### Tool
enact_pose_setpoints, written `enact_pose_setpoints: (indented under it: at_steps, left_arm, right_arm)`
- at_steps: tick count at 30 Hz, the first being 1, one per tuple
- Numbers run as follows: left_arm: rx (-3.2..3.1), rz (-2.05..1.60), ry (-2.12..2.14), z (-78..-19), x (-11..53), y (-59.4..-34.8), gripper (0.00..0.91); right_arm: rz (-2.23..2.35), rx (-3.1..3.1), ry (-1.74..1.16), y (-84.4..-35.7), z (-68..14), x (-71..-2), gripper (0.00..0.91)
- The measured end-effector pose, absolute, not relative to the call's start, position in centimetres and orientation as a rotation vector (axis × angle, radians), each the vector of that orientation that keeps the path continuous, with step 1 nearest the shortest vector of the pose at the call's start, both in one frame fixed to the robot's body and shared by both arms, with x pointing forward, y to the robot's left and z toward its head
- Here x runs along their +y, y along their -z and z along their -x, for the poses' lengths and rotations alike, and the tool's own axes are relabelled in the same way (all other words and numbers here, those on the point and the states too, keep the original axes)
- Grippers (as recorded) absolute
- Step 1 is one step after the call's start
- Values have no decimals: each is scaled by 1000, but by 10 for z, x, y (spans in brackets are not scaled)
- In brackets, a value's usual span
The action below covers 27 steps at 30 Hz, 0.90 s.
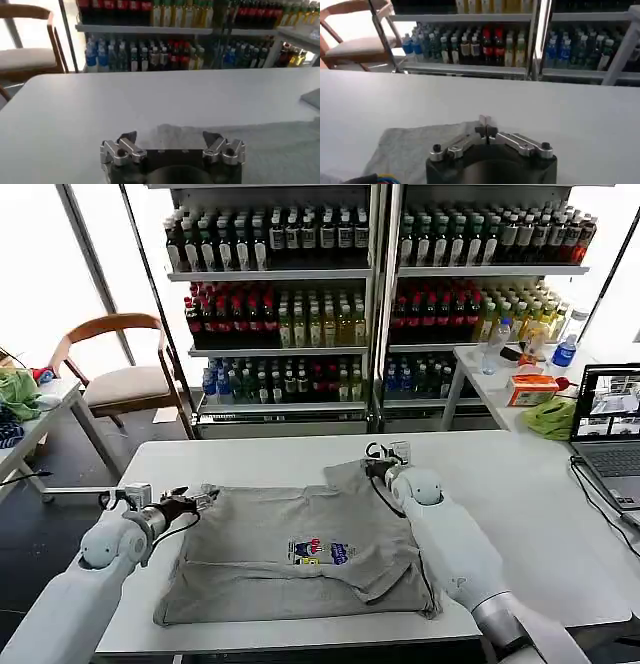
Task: Fold and organize the clothes.
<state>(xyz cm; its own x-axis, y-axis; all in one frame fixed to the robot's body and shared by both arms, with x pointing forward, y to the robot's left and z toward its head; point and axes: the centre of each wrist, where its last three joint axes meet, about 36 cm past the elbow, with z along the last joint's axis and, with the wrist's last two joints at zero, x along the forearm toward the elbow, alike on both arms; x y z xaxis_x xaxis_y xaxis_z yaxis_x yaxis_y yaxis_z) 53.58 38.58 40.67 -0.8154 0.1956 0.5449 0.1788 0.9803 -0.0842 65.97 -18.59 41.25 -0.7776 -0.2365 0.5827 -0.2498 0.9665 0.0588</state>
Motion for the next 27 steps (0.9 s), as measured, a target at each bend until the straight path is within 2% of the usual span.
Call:
enact_pose_setpoints:
  at_steps: [1, 2, 3, 4, 8, 27]
  left_arm:
    - [-2541, 265, -40, -537, 385, -406, 363]
    - [-2538, 267, -41, -538, 385, -405, 242]
    - [-2536, 270, -41, -539, 384, -404, 242]
    - [-2533, 272, -41, -541, 384, -403, 111]
    - [-2524, 277, -37, -544, 384, -400, 10]
    - [-2543, 300, -32, -548, 385, -399, 0]
  right_arm:
    - [-340, -2493, -29, -413, -660, -187, 0]
    - [-338, -2492, -29, -413, -660, -188, 0]
    - [-337, -2492, -29, -412, -660, -188, 0]
    - [-336, -2492, -30, -412, -660, -189, 0]
    - [-338, -2490, -30, -412, -660, -190, 0]
    - [-354, -2494, -10, -412, -653, -190, 0]
